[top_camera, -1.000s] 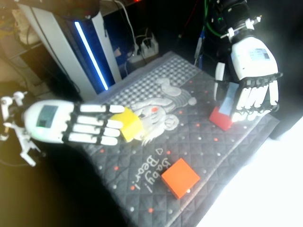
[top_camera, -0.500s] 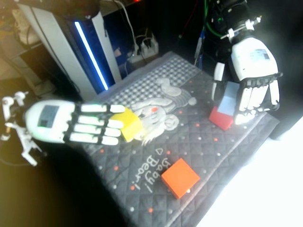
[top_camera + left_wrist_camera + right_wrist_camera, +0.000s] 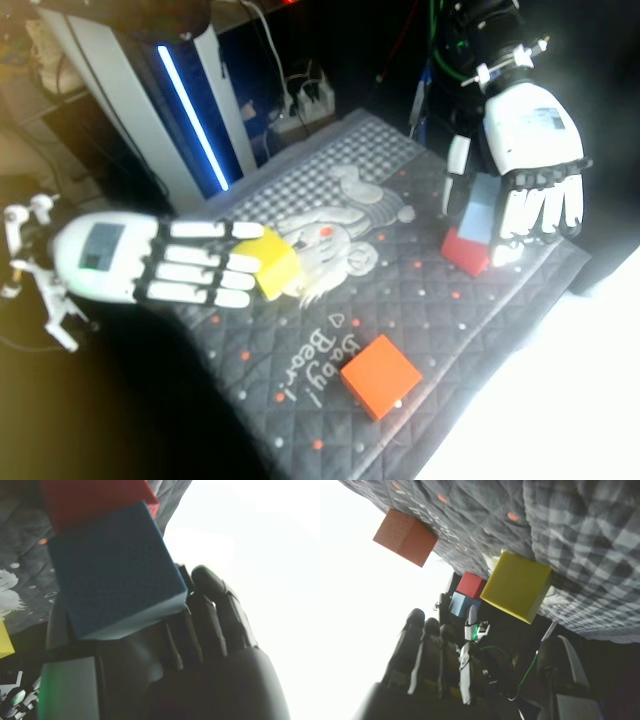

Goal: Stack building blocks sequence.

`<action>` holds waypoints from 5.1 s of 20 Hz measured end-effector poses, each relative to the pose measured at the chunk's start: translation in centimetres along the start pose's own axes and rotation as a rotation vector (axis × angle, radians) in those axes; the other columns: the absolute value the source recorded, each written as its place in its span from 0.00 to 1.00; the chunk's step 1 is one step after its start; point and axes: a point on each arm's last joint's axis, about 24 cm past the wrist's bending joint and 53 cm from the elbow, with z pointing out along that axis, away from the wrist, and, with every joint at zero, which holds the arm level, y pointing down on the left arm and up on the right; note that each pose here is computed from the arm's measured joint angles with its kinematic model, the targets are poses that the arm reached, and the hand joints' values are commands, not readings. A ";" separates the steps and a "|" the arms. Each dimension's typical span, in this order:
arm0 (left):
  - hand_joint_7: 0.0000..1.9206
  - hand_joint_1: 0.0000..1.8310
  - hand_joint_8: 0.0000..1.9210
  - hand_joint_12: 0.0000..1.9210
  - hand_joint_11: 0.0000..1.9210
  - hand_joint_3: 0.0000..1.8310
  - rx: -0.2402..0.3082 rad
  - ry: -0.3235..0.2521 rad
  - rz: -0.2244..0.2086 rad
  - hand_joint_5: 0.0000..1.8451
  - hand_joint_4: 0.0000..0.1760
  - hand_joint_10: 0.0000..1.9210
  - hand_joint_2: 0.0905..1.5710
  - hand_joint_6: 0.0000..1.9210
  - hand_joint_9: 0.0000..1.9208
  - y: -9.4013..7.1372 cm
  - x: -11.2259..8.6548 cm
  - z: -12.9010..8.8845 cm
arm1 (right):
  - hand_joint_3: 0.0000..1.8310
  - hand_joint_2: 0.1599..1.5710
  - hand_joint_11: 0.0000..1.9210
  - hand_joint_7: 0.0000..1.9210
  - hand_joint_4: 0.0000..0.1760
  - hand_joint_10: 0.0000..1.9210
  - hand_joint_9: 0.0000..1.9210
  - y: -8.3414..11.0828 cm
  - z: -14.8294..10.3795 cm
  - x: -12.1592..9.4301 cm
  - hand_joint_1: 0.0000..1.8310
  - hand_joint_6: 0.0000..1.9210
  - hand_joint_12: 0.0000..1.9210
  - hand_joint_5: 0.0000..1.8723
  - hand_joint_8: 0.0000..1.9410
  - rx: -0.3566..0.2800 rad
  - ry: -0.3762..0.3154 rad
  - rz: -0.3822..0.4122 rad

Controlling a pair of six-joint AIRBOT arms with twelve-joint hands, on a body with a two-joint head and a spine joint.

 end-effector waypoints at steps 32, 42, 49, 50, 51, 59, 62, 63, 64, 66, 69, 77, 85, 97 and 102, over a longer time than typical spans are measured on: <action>0.00 0.37 0.00 0.00 0.00 0.00 0.242 -0.207 -0.160 0.01 1.00 0.00 0.42 0.00 0.00 -3.3 -1.5 -16.2 | 0.00 0.58 0.06 0.07 1.00 0.00 0.06 3.7 0.4 -3.7 0.41 0.00 0.02 0.03 0.00 -0.129 -0.110 -0.040; 0.00 0.45 0.00 0.00 0.00 0.00 0.159 -0.281 -0.433 0.02 0.96 0.00 0.42 0.00 0.00 0.7 3.0 -21.1 | 0.00 0.61 0.10 0.05 0.99 0.01 0.06 4.9 5.8 2.4 0.38 0.00 0.03 0.03 0.00 -0.197 0.073 -0.050; 0.00 0.50 0.00 0.00 0.00 0.00 0.130 -0.290 -0.523 0.03 0.80 0.00 0.44 0.01 0.00 1.8 4.6 -21.4 | 0.00 0.61 0.04 0.07 1.00 0.00 0.08 1.2 6.5 3.3 0.37 0.00 0.20 0.05 0.00 -0.077 0.115 -0.058; 0.00 0.49 0.00 0.00 0.00 0.00 0.127 -0.292 -0.533 0.04 0.76 0.00 0.44 0.01 0.00 1.9 4.6 -21.4 | 0.00 0.60 0.01 0.08 1.00 0.00 0.10 1.1 6.7 3.9 0.38 0.00 0.34 0.05 0.00 -0.074 0.127 -0.056; 0.00 0.49 0.00 0.00 0.00 0.01 0.125 -0.293 -0.538 0.04 0.72 0.00 0.45 0.01 0.00 2.2 4.6 -21.5 | 0.00 0.61 0.01 0.09 1.00 0.00 0.12 1.1 6.8 4.4 0.35 0.00 0.41 0.05 0.00 -0.075 0.138 -0.055; 0.00 0.49 0.00 0.00 0.00 0.01 0.117 -0.306 -0.558 0.02 0.53 0.00 0.48 0.00 0.00 2.8 4.6 -21.3 | 0.00 0.71 0.40 0.45 0.00 0.29 0.51 0.8 7.3 4.8 0.72 0.00 0.72 0.41 0.58 -0.065 0.143 -0.049; 0.00 0.48 0.00 0.00 0.00 0.01 0.111 -0.311 -0.561 0.03 0.54 0.00 0.48 0.00 0.00 2.9 4.5 -21.3 | 0.00 0.74 0.35 0.46 0.00 0.48 0.45 0.9 7.3 4.7 0.65 0.61 0.88 0.38 0.65 -0.068 0.140 -0.044; 0.00 0.48 0.00 0.00 0.00 0.01 0.107 -0.312 -0.563 0.03 0.47 0.00 0.49 0.00 0.00 3.0 4.5 -21.3 | 0.00 0.73 0.48 0.48 0.00 0.59 0.52 0.9 7.3 4.7 0.65 0.64 0.88 0.40 0.62 -0.068 0.139 -0.044; 0.00 0.47 0.00 0.00 0.00 0.01 0.109 -0.311 -0.562 0.03 0.48 0.00 0.49 0.00 0.00 3.0 4.5 -21.3 | 0.00 0.72 0.54 0.49 0.00 0.65 0.54 0.9 7.3 4.7 0.65 0.64 0.89 0.41 0.59 -0.068 0.139 -0.044; 0.00 0.48 0.00 0.00 0.00 0.01 0.112 -0.306 -0.563 0.03 0.47 0.00 0.49 0.00 0.00 2.9 4.7 -21.3 | 0.00 0.71 0.54 0.49 0.00 0.63 0.57 1.0 7.4 4.6 0.66 0.56 0.85 0.45 0.61 -0.070 0.137 -0.047; 0.00 0.47 0.00 0.00 0.00 0.01 0.109 -0.303 -0.567 0.03 0.39 0.00 0.49 0.00 0.00 2.9 4.9 -21.2 | 0.00 0.72 0.57 0.56 0.00 0.75 0.61 2.1 8.2 3.0 0.63 0.56 0.91 0.47 0.59 -0.100 0.108 -0.072; 0.00 0.49 0.00 0.00 0.00 0.01 0.108 -0.292 -0.588 0.04 0.50 0.00 0.49 0.00 0.00 3.1 5.5 -21.0 | 0.00 0.66 0.64 0.61 0.00 0.25 0.75 2.5 12.3 -10.0 0.70 0.46 0.51 0.49 0.44 -0.110 -0.211 -0.114; 0.00 0.46 0.00 0.00 0.00 0.00 0.133 -0.293 -0.582 0.04 0.50 0.00 0.49 0.00 0.00 2.6 5.1 -20.7 | 0.00 0.67 0.63 0.58 0.00 0.07 0.81 0.2 18.0 -12.5 0.68 0.50 0.40 0.49 0.47 0.041 -0.218 -0.160; 0.00 0.48 0.00 0.00 0.00 0.00 0.152 -0.286 -0.579 0.04 0.57 0.00 0.49 0.00 0.00 2.1 5.0 -20.7 | 0.00 0.66 0.66 0.59 0.00 0.04 0.85 -3.3 19.2 -12.8 0.69 0.49 0.40 0.50 0.44 0.158 -0.195 -0.144; 0.00 0.47 0.00 0.00 0.00 0.00 0.161 -0.290 -0.591 0.05 0.53 0.00 0.50 0.00 0.00 1.9 5.1 -20.4 | 0.00 0.65 0.63 0.62 0.00 0.02 0.85 -3.2 19.4 -12.5 0.69 0.50 0.44 0.51 0.36 0.158 -0.190 -0.142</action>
